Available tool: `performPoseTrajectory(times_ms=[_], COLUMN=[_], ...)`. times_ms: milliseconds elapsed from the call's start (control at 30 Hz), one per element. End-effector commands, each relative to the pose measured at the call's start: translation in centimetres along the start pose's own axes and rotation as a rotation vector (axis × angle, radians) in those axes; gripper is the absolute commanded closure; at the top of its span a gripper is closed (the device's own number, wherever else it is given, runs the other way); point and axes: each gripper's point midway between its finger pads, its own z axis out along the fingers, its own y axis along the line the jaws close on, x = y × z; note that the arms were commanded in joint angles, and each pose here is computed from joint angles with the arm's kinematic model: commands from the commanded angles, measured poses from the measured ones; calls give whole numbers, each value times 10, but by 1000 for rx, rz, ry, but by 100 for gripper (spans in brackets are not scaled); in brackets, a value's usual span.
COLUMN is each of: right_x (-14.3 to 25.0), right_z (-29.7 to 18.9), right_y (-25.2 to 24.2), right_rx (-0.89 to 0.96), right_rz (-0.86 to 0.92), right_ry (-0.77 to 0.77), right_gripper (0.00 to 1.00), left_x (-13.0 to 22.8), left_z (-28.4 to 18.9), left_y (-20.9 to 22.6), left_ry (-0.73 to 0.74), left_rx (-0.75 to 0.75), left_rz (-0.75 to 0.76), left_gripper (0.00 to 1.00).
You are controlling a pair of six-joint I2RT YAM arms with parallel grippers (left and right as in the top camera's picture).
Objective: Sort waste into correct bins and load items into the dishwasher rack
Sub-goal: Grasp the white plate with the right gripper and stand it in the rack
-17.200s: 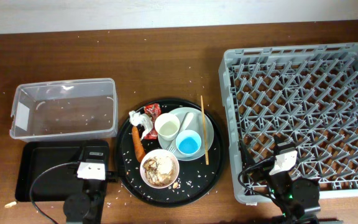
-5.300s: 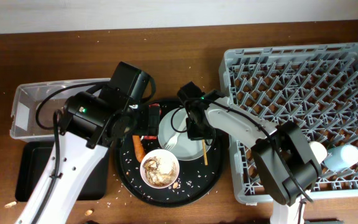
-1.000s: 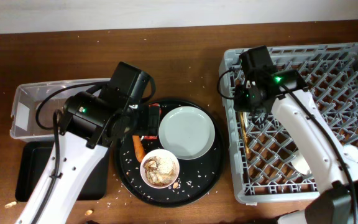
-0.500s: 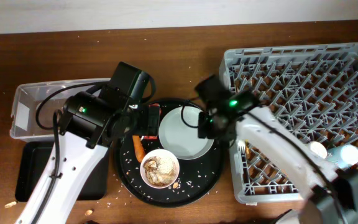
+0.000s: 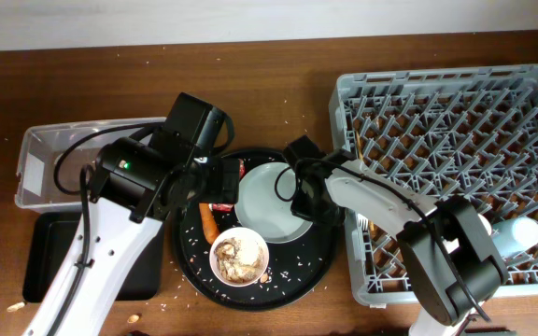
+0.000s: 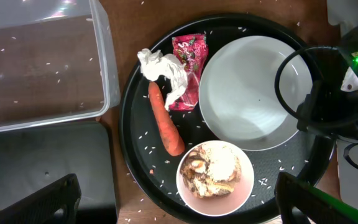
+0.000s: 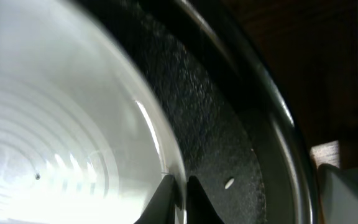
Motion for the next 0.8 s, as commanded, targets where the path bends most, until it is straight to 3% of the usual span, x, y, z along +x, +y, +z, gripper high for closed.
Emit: performPoseTrajectory(times_ms=[0,233,367,467,600,767], right_x=[-9,-48,-66,-81,-110,-135], right_z=[-10,-93,-159,-232,-320,-313], right_y=[-10,-13,-17,-48,-133,-208], right_rx=[45,63,78,166,427,701], right_rz=[-24,-18,-100,-64,1,-77], right_ry=[-63,-314,-465,-665,-924,-769], right_gripper=[96,96,96,96,96,96], left_x=[-3,-3,-3,-3,-3,-3], left_z=[-8,-8,-8,-8,-8,-8], left_y=[3,3,3,3,3,3], left_ry=[-28,-29,-28,-28,-29,-29], left_rx=[-4,-4,-4,-4,-4,-4], left_rz=[-7,-8,-7,-7,-7,-7], left_gripper=[1,1,1,1,1,1])
